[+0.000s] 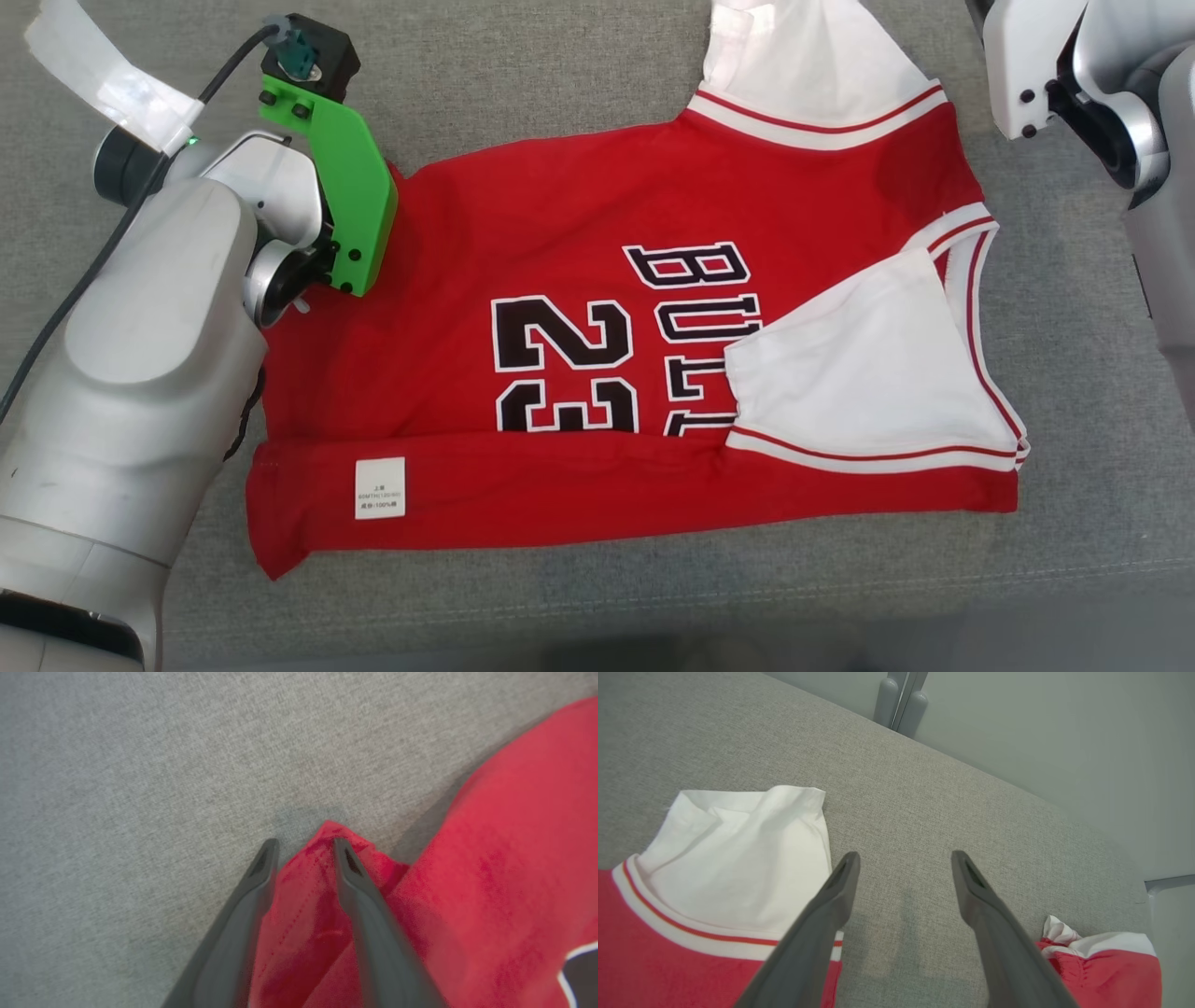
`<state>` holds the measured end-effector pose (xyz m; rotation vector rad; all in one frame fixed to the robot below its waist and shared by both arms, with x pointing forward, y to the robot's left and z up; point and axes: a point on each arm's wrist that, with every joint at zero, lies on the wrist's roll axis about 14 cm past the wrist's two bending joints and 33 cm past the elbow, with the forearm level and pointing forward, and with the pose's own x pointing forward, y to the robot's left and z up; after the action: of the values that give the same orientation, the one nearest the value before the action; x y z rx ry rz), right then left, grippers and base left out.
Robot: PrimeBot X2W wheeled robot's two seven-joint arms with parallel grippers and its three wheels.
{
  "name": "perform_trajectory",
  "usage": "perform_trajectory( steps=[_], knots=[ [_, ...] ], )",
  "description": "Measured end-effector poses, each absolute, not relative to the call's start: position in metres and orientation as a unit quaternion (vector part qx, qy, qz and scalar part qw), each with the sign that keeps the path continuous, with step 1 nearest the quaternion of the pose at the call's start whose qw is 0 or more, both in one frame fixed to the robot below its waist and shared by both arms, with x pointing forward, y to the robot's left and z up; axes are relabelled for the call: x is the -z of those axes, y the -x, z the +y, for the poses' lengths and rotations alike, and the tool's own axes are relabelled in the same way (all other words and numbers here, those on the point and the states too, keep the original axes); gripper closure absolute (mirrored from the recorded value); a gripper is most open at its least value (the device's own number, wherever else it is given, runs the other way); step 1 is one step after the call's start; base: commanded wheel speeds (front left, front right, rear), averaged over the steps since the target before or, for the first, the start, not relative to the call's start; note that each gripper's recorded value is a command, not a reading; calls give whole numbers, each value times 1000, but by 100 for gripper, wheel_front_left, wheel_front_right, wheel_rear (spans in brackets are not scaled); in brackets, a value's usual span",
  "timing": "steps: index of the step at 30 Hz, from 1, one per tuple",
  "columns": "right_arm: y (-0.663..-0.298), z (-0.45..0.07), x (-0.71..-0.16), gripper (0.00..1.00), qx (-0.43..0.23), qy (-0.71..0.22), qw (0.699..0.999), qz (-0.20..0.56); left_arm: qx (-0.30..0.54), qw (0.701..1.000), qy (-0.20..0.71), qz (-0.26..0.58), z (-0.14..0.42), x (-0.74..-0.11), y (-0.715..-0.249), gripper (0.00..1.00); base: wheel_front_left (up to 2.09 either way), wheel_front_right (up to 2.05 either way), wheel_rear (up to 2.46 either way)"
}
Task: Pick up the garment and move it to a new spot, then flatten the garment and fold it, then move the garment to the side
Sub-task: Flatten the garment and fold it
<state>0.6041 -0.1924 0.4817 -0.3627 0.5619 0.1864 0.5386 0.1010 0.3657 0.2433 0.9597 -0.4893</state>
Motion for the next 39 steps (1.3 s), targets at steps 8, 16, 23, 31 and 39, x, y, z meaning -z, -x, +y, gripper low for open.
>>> perform_trajectory(
  steps=[8,16,23,31,39],
  knots=[
    [-609,-199,-478,0,-84,182,939,279,238,845,-115,465,99,-359,-536,100,0,0,0],
    [-616,-175,-463,0,-113,179,931,298,238,845,-108,467,98,-358,-531,100,0,0,0],
    [-628,-166,-449,0,-126,183,924,312,238,848,-100,464,97,-358,-528,100,0,0,0],
    [-642,-158,-419,0,-132,181,918,327,240,852,-87,456,94,-354,-532,100,0,0,0],
    [-652,-147,-399,0,-141,168,917,333,237,854,-82,456,97,-349,-535,100,0,0,0]
  ],
)
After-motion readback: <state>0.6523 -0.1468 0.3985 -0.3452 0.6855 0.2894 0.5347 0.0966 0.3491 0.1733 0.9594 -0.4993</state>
